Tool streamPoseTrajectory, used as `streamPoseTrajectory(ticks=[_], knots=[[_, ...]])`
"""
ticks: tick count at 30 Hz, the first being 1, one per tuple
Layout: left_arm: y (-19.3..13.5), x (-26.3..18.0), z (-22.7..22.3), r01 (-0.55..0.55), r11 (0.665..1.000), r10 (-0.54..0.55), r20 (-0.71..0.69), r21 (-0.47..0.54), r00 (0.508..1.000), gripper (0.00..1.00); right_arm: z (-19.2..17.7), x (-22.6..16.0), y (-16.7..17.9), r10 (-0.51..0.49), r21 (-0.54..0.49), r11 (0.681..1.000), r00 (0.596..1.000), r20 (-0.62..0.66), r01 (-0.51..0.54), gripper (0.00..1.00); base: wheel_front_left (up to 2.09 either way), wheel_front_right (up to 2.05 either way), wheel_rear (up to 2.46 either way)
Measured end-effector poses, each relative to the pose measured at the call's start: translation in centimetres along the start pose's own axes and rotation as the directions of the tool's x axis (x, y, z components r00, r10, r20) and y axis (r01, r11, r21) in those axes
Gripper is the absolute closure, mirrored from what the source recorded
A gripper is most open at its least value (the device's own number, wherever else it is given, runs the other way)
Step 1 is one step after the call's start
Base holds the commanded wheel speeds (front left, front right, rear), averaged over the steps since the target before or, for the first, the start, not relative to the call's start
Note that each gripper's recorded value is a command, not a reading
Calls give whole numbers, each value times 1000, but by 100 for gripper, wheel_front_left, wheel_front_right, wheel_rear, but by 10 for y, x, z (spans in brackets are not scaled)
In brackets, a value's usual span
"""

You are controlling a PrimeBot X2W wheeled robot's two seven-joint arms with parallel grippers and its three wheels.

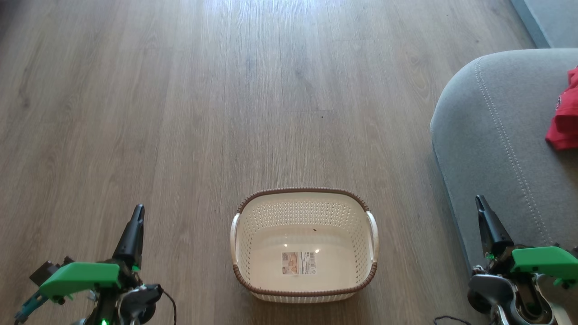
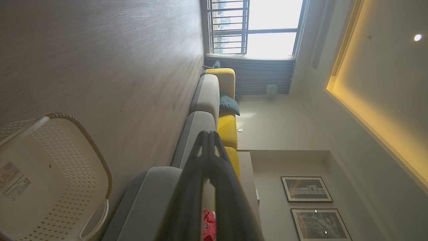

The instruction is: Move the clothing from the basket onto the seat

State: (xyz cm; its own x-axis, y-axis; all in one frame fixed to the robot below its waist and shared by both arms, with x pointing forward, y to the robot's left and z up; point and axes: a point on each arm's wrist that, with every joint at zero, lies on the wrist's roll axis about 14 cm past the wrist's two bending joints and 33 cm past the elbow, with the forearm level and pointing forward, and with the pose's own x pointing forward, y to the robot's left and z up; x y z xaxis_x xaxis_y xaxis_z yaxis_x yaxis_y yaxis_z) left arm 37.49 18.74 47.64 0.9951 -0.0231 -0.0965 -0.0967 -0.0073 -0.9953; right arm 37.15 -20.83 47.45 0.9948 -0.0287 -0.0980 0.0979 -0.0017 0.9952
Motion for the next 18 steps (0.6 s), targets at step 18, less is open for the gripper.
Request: streamPoseTrajectory(ticks=[18], knots=[[0, 0, 0, 0, 1000, 0, 0, 0, 1000, 100, 0, 0, 0, 0, 0, 1000, 1000, 0, 0, 100, 0, 0, 0]])
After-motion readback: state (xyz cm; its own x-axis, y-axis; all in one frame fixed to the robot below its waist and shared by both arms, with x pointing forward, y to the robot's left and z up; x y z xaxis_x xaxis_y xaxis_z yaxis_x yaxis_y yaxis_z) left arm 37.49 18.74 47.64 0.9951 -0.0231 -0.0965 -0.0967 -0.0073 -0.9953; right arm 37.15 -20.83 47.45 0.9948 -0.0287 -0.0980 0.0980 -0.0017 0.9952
